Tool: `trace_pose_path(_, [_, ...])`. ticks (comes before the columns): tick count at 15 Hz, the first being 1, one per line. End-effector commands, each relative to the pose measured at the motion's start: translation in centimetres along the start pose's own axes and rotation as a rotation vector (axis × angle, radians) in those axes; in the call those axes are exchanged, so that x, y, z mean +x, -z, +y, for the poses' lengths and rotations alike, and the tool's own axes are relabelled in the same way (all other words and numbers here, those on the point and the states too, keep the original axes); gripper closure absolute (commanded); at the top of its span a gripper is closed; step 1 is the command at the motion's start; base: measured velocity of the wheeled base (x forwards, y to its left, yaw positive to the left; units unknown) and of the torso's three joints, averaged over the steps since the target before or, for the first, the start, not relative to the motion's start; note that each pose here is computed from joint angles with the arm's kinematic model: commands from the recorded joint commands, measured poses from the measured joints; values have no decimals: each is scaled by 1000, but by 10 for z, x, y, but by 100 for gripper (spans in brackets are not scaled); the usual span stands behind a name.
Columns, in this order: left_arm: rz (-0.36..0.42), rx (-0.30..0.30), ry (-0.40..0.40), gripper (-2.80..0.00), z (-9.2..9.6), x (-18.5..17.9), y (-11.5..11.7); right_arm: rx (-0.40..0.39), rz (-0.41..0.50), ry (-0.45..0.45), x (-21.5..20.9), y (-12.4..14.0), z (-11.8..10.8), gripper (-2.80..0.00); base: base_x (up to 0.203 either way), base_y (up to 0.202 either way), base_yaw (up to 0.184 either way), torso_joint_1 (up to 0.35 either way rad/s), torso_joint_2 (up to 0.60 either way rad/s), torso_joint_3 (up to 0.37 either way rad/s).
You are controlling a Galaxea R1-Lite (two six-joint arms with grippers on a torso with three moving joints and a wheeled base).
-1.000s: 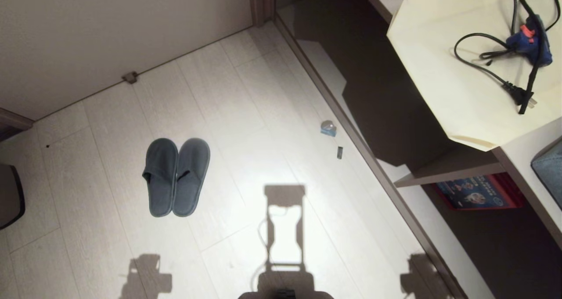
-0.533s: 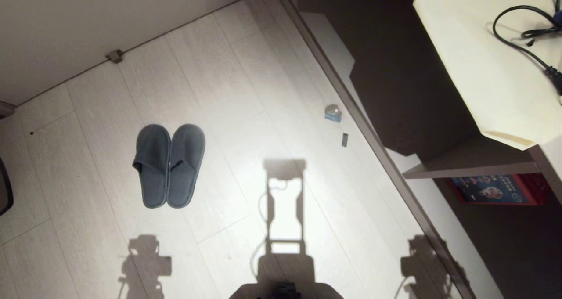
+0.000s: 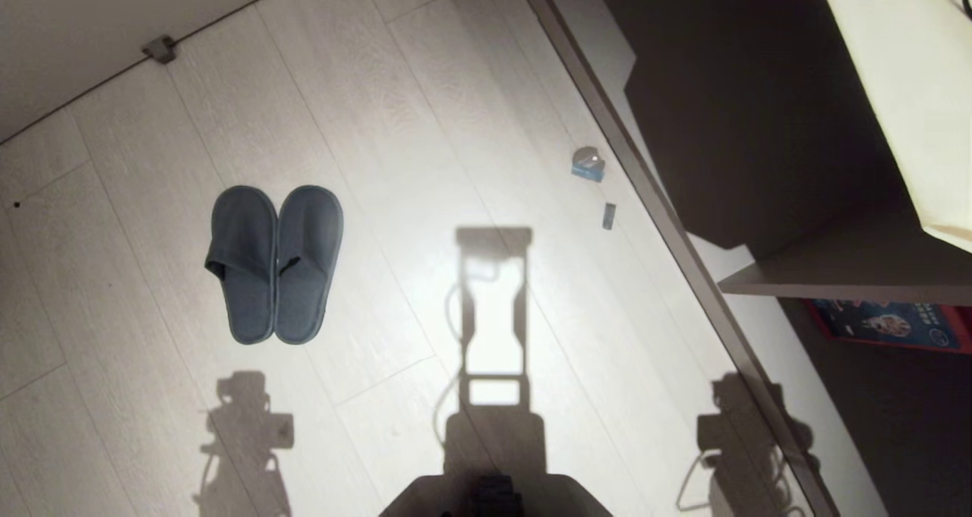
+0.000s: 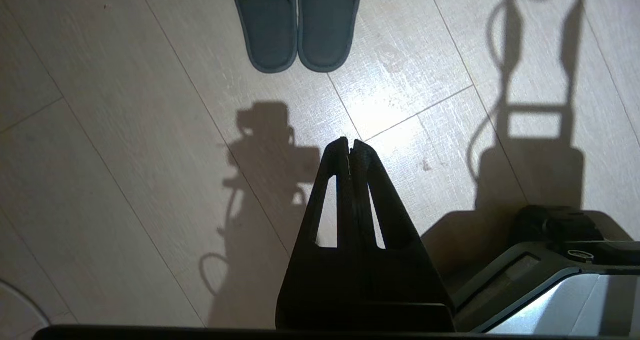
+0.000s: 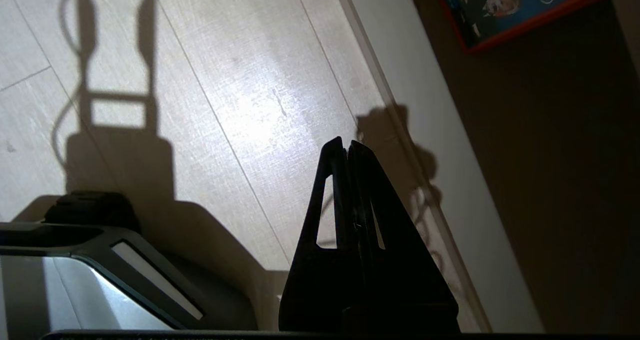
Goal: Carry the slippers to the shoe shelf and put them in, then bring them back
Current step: Pick up the slippers on the floor
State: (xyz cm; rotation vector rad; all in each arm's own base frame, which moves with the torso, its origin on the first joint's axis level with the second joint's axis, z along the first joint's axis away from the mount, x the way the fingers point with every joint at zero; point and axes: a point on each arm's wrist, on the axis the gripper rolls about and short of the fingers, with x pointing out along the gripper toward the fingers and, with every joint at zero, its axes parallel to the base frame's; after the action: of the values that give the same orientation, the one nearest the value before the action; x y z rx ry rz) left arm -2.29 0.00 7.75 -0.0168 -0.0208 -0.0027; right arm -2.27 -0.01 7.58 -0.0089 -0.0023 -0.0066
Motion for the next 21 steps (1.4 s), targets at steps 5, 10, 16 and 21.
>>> trace_pose_path(5, [7,0,0,0,0,0,2,-2,1,1,0,0,0,0,0,0,0,3,6,-198])
trace_pose_path(10, [7,0,0,0,0,0,2,-2,1,1,0,0,0,0,0,0,0,3,1,-198])
trace_pose_path(16, [7,0,-1,0,0,0,2,-2,1,0,0,0,0,0,0,0,0,2,0,-195])
trace_pose_path(21, [7,5,0,0,0,0,2,0,1,1,0,0,0,0,0,0,0,1,1,-86])
